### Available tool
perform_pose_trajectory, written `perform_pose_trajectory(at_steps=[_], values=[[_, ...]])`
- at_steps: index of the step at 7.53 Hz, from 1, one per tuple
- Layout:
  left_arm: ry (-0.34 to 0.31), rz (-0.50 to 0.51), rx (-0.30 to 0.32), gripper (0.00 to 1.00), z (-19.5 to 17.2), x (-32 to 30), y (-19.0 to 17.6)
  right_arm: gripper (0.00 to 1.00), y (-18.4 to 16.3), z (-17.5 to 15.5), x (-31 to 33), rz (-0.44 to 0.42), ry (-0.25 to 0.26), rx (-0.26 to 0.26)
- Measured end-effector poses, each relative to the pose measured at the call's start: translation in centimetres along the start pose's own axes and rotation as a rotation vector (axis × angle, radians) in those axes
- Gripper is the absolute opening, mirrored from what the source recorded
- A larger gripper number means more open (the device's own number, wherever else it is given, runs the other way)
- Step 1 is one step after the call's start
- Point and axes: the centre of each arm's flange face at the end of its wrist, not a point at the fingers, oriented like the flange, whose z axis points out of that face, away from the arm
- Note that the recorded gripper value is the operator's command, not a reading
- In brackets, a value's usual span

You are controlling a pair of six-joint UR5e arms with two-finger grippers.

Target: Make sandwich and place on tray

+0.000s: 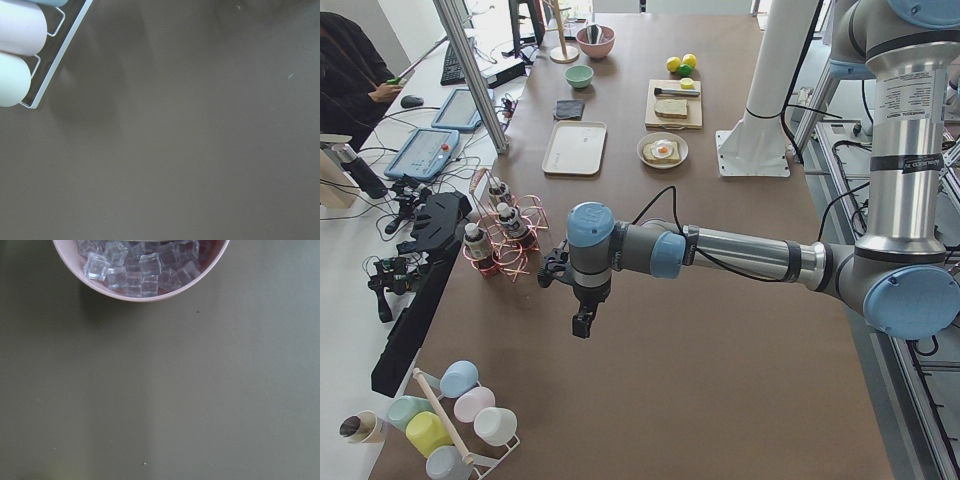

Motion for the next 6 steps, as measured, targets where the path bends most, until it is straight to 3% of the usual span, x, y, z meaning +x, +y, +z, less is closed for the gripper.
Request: perform_pose_trajectory(at_steps=[6], values=[[-0.008, 0.002, 0.003, 0.98, -0.15, -0.04, -0.85, 1.00, -1.09, -0.39, -0.46, -0.011, -0.003, 0.009]])
